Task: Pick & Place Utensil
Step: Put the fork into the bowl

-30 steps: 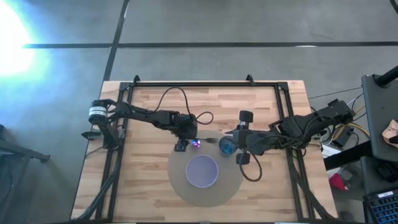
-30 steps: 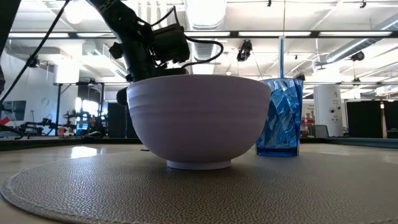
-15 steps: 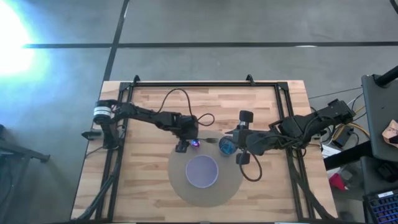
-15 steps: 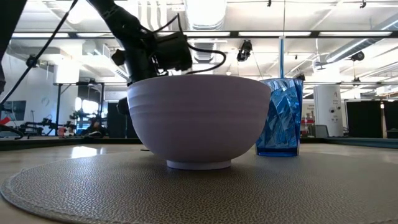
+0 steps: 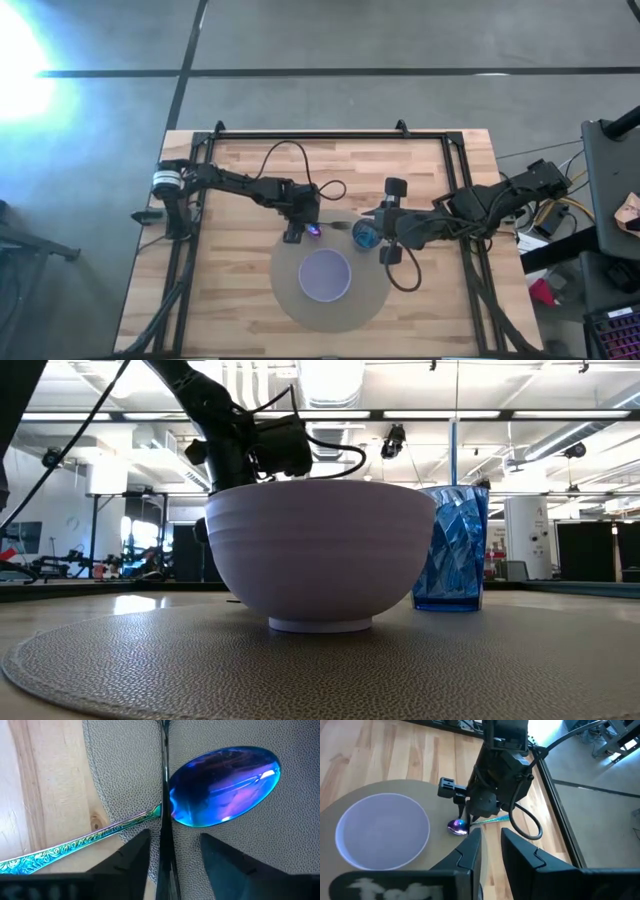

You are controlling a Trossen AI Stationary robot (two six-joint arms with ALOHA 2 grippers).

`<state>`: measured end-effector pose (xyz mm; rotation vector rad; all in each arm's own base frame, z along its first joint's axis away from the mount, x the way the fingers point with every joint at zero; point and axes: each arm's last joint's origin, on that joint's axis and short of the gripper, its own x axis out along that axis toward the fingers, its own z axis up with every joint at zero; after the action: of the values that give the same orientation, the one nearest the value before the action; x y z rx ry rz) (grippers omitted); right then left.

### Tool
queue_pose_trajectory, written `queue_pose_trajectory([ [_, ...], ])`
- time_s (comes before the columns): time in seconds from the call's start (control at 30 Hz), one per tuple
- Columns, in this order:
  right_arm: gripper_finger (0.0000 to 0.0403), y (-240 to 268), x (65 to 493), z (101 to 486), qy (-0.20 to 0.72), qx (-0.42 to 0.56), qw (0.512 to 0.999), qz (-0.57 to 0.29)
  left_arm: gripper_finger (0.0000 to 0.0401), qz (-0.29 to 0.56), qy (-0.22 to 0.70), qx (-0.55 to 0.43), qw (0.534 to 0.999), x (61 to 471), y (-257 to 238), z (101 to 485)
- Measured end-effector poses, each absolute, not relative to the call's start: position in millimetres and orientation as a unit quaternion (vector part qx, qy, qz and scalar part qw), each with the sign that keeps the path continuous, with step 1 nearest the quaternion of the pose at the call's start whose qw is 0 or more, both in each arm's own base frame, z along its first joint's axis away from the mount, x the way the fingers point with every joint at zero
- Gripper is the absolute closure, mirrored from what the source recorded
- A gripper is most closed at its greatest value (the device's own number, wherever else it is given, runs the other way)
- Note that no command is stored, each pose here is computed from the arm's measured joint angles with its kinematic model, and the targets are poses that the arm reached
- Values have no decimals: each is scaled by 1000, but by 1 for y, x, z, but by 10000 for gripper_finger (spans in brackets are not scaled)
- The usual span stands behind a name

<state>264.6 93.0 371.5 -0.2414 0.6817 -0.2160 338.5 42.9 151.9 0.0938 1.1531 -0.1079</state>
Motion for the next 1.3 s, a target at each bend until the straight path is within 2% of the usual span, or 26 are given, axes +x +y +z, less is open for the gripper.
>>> queue_pose_trajectory([
  [0.27, 335, 93, 265, 372, 333, -118, 930, -105, 332, -49, 547, 45, 834, 338, 43, 151],
  [0.47, 335, 93, 265, 372, 333, -118, 930, -105, 390, -51, 547, 47, 834, 338, 44, 152],
  [1.3, 335, 93, 265, 371, 333, -118, 930, -105, 400, -56, 573, 46, 816, 326, 42, 159],
])
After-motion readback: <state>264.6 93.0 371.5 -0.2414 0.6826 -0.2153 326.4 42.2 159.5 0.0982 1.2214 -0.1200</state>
